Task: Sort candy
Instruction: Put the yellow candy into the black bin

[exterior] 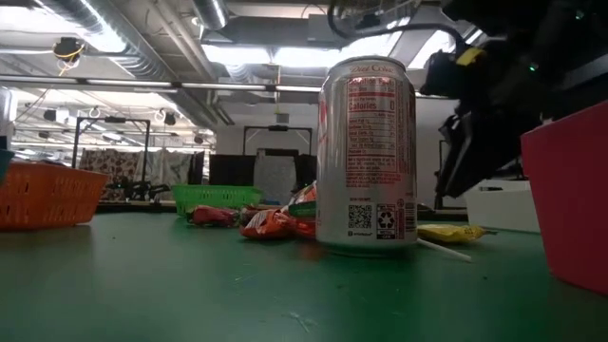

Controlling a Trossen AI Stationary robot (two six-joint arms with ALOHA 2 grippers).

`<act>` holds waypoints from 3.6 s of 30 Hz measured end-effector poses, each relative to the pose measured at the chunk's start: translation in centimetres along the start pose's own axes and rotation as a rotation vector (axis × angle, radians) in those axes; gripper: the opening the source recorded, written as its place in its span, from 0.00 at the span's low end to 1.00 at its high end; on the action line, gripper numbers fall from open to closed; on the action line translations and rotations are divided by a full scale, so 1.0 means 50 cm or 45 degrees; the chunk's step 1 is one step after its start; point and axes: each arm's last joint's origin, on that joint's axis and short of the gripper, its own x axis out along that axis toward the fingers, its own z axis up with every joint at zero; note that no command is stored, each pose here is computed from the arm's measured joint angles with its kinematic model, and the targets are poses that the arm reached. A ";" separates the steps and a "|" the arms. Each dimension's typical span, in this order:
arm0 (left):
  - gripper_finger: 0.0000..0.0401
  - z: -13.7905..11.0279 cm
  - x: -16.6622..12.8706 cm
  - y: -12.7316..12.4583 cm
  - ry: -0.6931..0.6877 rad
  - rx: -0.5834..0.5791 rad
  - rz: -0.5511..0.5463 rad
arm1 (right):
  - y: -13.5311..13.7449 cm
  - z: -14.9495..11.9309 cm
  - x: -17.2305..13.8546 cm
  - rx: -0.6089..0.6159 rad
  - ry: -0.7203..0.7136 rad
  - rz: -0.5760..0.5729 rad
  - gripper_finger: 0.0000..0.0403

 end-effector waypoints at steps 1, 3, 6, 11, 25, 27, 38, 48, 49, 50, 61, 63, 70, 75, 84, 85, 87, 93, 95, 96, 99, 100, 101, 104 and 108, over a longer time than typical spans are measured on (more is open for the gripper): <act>0.00 -0.011 0.001 0.001 0.008 -0.020 0.003 | 0.001 0.001 0.000 -0.007 -0.003 0.013 0.42; 0.00 -0.033 0.004 0.002 0.019 -0.048 0.009 | 0.002 0.003 0.000 -0.005 -0.011 0.029 0.42; 0.00 -0.057 0.006 0.005 0.028 -0.096 0.020 | 0.003 0.002 0.002 -0.005 -0.010 0.030 0.42; 0.04 -0.081 0.012 0.011 0.027 -0.232 0.058 | 0.006 0.005 0.007 -0.001 -0.017 0.068 0.42; 0.34 -0.081 0.030 0.016 -0.209 -0.179 0.092 | 0.017 -0.007 0.062 -0.018 0.059 0.054 0.42; 0.36 -0.076 0.030 0.015 -0.261 -0.133 0.084 | 0.018 -0.009 0.069 -0.020 0.067 0.052 0.42; 0.34 -0.033 0.023 0.009 -0.530 0.054 0.080 | 0.020 -0.009 0.075 -0.020 0.071 0.060 0.19; 0.30 0.037 0.009 0.004 -0.843 0.312 0.183 | 0.024 0.012 0.059 -0.026 0.085 0.069 0.04; 0.30 0.046 0.007 0.003 -0.869 0.337 0.199 | 0.026 0.023 0.053 -0.041 0.087 0.068 0.03; 0.30 0.055 0.005 0.003 -0.899 0.358 0.212 | 0.028 0.033 0.046 -0.058 0.093 0.065 0.02; 0.30 0.175 -0.020 0.008 -1.117 0.220 0.285 | 0.036 0.159 -0.045 -0.218 -0.028 -0.178 0.01; 0.30 0.198 -0.025 0.009 -1.148 0.173 0.275 | 0.038 0.183 -0.063 -0.237 -0.094 -0.209 0.01; 0.30 0.265 -0.041 0.017 -1.210 0.034 0.243 | 0.047 0.234 -0.093 -0.279 -0.286 -0.204 0.00; 0.30 0.292 -0.048 0.019 -1.231 0.022 0.231 | 0.050 0.245 -0.097 -0.267 -0.354 -0.191 0.00; 0.30 0.327 -0.059 0.016 -1.270 0.063 0.210 | 0.053 0.257 -0.100 -0.241 -0.433 -0.175 0.00; 0.30 0.330 -0.060 0.017 -1.270 0.059 0.210 | 0.053 0.257 -0.100 -0.239 -0.437 -0.174 0.00; 0.30 0.337 -0.062 0.020 -1.271 0.049 0.216 | 0.054 0.259 -0.101 -0.235 -0.449 -0.172 0.00; 0.30 0.351 -0.065 0.027 -1.255 0.055 0.235 | 0.056 0.268 -0.104 -0.266 -0.504 -0.170 0.00; 0.30 0.355 -0.066 0.029 -1.248 0.087 0.255 | 0.057 0.270 -0.105 -0.264 -0.522 -0.167 0.00; 0.30 0.356 -0.066 0.029 -1.244 0.108 0.268 | 0.057 0.271 -0.106 -0.262 -0.530 -0.166 0.00; 0.27 0.357 -0.066 0.030 -1.239 0.134 0.284 | 0.058 0.272 -0.106 -0.266 -0.534 -0.148 0.00; 0.26 0.357 -0.066 0.030 -1.238 0.135 0.285 | 0.059 0.272 -0.106 -0.269 -0.533 -0.135 0.00; 0.23 0.357 -0.066 0.030 -1.238 0.138 0.286 | 0.059 0.272 -0.106 -0.271 -0.532 -0.123 0.00; 0.14 0.357 -0.066 0.030 -1.233 0.179 0.308 | 0.061 0.272 -0.106 -0.280 -0.528 -0.085 0.00; 0.02 0.357 -0.066 0.030 -1.231 0.195 0.316 | 0.062 0.271 -0.106 -0.285 -0.525 -0.057 0.00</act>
